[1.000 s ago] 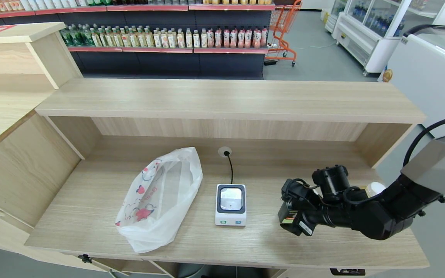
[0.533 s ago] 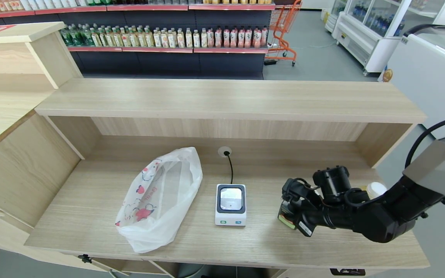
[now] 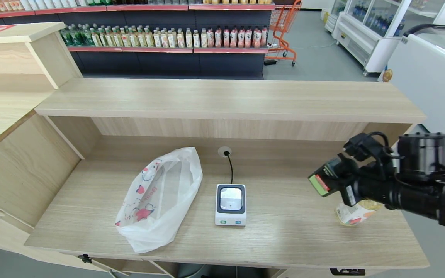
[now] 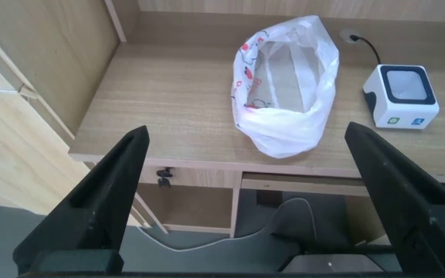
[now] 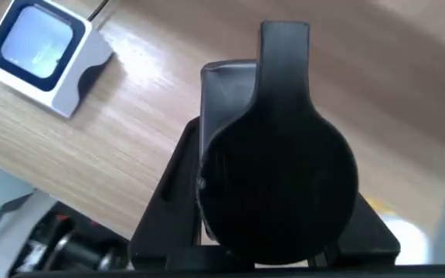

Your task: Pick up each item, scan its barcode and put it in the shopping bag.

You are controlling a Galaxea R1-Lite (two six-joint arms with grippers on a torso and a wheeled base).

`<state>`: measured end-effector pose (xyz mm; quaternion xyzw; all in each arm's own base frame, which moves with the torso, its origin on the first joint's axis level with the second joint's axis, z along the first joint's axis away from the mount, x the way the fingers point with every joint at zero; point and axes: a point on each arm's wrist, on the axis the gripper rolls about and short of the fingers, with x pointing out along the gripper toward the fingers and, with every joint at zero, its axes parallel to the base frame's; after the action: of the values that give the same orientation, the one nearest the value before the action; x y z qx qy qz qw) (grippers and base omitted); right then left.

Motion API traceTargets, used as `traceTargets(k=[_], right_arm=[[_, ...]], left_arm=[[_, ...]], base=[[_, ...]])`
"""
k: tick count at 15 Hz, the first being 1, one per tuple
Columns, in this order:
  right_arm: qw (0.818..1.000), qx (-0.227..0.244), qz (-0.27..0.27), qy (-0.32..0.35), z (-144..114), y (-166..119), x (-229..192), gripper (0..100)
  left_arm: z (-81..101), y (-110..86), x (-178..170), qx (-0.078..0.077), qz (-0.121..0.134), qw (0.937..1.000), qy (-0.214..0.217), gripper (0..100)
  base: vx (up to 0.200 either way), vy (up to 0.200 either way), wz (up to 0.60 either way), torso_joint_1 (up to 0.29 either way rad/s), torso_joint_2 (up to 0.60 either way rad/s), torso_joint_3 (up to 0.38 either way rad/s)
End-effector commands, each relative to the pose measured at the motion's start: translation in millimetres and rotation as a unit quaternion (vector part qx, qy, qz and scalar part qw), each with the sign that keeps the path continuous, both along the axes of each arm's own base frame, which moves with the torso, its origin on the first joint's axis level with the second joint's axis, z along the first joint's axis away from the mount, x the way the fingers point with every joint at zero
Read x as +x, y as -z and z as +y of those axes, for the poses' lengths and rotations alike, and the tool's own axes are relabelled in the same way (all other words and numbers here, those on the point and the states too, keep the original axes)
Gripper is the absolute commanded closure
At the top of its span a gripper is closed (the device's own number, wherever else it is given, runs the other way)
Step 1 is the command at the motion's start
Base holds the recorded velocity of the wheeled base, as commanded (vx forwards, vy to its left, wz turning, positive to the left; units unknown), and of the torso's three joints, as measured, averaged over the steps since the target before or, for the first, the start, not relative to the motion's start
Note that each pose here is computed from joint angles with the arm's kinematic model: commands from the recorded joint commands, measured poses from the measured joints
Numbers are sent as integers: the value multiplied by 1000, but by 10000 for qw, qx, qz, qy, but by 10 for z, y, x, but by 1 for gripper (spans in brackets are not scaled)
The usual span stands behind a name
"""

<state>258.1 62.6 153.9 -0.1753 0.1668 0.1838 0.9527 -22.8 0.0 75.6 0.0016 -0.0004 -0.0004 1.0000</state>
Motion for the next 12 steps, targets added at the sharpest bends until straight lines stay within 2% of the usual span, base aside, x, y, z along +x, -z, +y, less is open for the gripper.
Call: traceTargets(k=[1, 3, 4, 5, 6, 7, 8, 10, 11, 12], right_arm=[[9945, -365, -981, 103, -258, -369, -541, 100], [9639, -1665, -1895, -848, -256, -286, -737, 100], [9373, -2063, -2350, -1536, -245, -179, -830, 100], [8927, -2439, -2831, -2520, -217, -120, -874, 100], [8238, -2974, -3326, -3496, -183, -57, -856, 100], [7526, -3614, -3736, -4042, -142, 30, -801, 100], [6873, -4013, -4137, -4420, -83, 95, -778, 100], [5531, -4475, -4734, -5193, 185, 264, -788, 100], [5035, -4637, -4993, -5312, 294, 276, -767, 100], [4678, -4846, -5123, -5329, 339, 306, -757, 100]], left_arm=[[0, -1, 1, -1, 4, 10000, 3, 0], [0, -1, 1, -1, 4, 10000, 3, 0], [0, -1, 1, -1, 4, 10000, 3, 0], [0, -1, 1, -1, 4, 10000, 3, 0], [0, -1, 1, -1, 4, 10000, 3, 0], [0, -1, 1, -1, 4, 10000, -4, 0], [0, -1, 1, -1, 4, 10000, 3, 0], [0, -1, 1, -1, 4, 10000, 3, 0], [0, -1, 1, -1, 4, 10000, 3, 0], [0, -1, 1, -1, 4, 10000, -4, 0]], base=[[0, 0, 0, 0, 0, 0], [0, 0, 0, 0, 0, 0], [0, 0, 0, 0, 0, 0], [0, 0, 0, 0, 0, 0], [0, 0, 0, 0, 0, 0], [0, 0, 0, 0, 0, 0], [0, 0, 0, 0, 0, 0], [0, 0, 0, 0, 0, 0], [0, 0, 0, 0, 0, 0], [0, 0, 0, 0, 0, 0]])
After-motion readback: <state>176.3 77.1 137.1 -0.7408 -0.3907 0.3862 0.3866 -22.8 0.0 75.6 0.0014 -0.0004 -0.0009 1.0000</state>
